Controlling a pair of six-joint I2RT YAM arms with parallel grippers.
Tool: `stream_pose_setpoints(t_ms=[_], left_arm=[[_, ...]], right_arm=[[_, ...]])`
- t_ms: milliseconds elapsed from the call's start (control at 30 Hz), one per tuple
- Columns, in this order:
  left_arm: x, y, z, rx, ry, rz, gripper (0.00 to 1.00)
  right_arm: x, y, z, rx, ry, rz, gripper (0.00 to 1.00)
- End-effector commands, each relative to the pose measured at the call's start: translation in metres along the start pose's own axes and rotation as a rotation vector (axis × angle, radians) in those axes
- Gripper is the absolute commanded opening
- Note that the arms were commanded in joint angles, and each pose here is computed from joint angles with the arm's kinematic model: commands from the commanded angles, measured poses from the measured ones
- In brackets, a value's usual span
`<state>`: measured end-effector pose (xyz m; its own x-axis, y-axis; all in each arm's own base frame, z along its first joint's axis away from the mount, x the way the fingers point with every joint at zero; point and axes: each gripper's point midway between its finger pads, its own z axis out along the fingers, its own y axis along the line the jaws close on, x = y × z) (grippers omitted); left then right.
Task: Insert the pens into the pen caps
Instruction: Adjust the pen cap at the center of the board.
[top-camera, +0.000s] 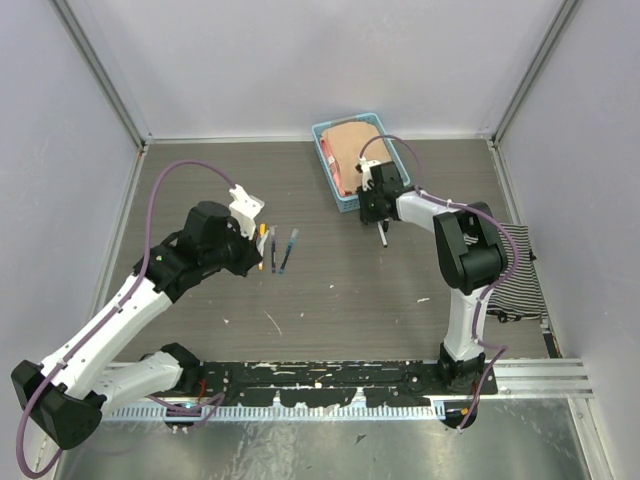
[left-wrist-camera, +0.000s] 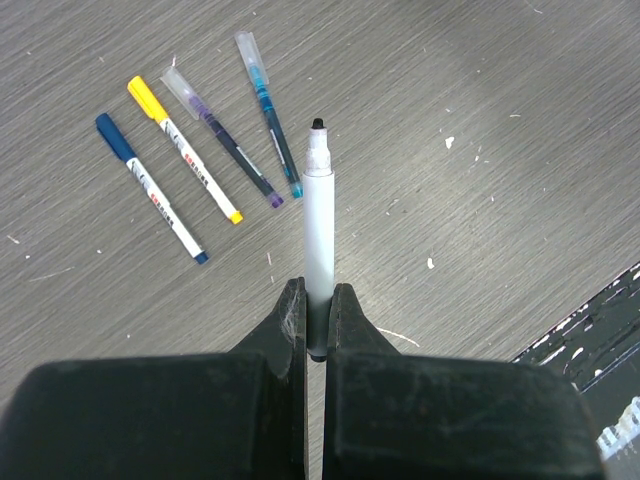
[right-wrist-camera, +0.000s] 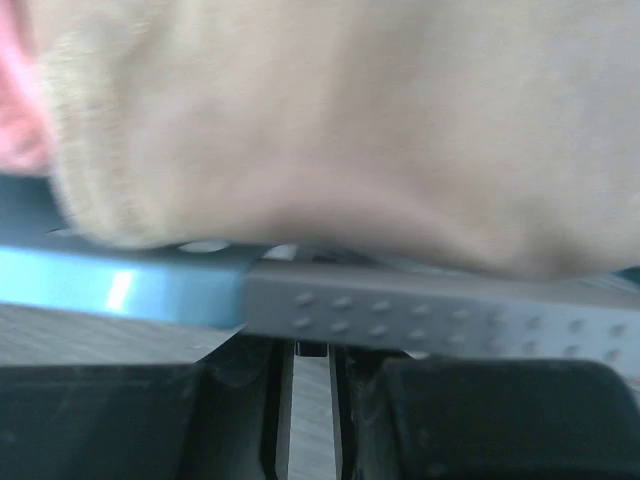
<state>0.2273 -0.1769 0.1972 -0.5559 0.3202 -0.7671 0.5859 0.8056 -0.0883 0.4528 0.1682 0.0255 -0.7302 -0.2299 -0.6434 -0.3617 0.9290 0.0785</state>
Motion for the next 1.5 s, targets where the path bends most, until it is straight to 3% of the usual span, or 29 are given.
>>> stream_pose_setpoints(t_ms=[0,100,267,700,1067,1467], left_arm=[[-0.008,0.001,-0.003,-0.004,-0.033,-0.009,0.0],[-0.01,0.006,-0.005,-0.036,-0.04,-0.031,0.0],[-0.006,0.025,-0.011,-0.156,-0.016,-0.078,0.0],[-0.032,0.037,-0.047,-0.234,-0.185,-0.116,0.0],[-0.03,0.032,-0.045,-0.208,-0.161,-0.111,0.0],[-0.025,0.034,-0.043,-0.218,-0.154,-0.114,0.0]], right_arm=[[-0.042,0.035,-0.04,-0.045,-0.122,-0.017,0.12],[-0.043,0.052,-0.061,-0.033,-0.143,-0.022,0.0],[-0.003,0.106,-0.094,-0.101,-0.111,-0.122,0.0],[0.125,0.216,-0.148,-0.314,0.04,-0.392,0.0],[0.166,0.223,-0.132,-0.252,0.115,-0.442,0.0],[0.181,0.218,-0.124,-0.217,0.157,-0.452,0.24]])
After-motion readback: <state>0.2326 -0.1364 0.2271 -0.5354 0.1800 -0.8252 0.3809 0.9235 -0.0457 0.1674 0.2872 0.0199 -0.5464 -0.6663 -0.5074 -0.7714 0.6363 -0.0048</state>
